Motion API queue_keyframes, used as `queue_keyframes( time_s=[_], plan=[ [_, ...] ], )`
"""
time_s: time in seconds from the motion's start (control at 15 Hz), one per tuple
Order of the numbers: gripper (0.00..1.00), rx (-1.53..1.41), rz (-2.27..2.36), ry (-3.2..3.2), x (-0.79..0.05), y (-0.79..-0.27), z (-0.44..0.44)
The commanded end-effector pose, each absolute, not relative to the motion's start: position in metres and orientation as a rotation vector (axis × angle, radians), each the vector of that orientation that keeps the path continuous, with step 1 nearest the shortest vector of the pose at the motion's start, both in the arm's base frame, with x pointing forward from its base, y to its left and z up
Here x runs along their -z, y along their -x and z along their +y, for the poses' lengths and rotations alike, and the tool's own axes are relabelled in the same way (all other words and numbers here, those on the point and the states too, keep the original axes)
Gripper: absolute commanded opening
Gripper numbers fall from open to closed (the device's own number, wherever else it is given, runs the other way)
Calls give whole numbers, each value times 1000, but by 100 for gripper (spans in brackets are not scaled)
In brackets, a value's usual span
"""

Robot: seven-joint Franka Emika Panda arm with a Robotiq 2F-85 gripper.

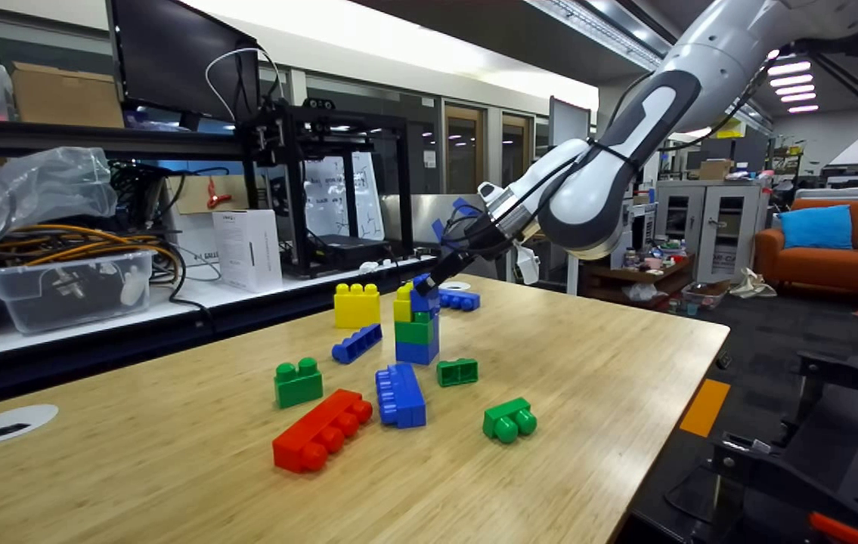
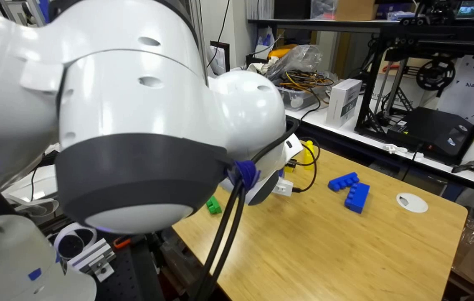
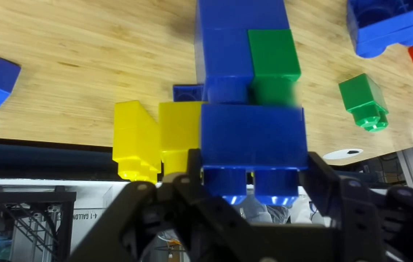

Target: Move the block tower to the right and add one more blue block on top

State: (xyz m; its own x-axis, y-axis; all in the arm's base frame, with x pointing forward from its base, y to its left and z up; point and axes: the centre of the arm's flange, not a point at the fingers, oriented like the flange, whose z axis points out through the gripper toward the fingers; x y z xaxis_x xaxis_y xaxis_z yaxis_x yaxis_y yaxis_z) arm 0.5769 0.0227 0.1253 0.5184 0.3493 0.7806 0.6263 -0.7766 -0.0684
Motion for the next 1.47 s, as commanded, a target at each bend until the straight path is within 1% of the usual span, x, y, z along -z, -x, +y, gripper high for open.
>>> queue_keyframes(
  time_s=[0.0,1.4],
  plan=[
    [44,1126,-812,2422,-122,-571,34],
    [44,1106,-820,2449,-122,-564,65]
  ],
)
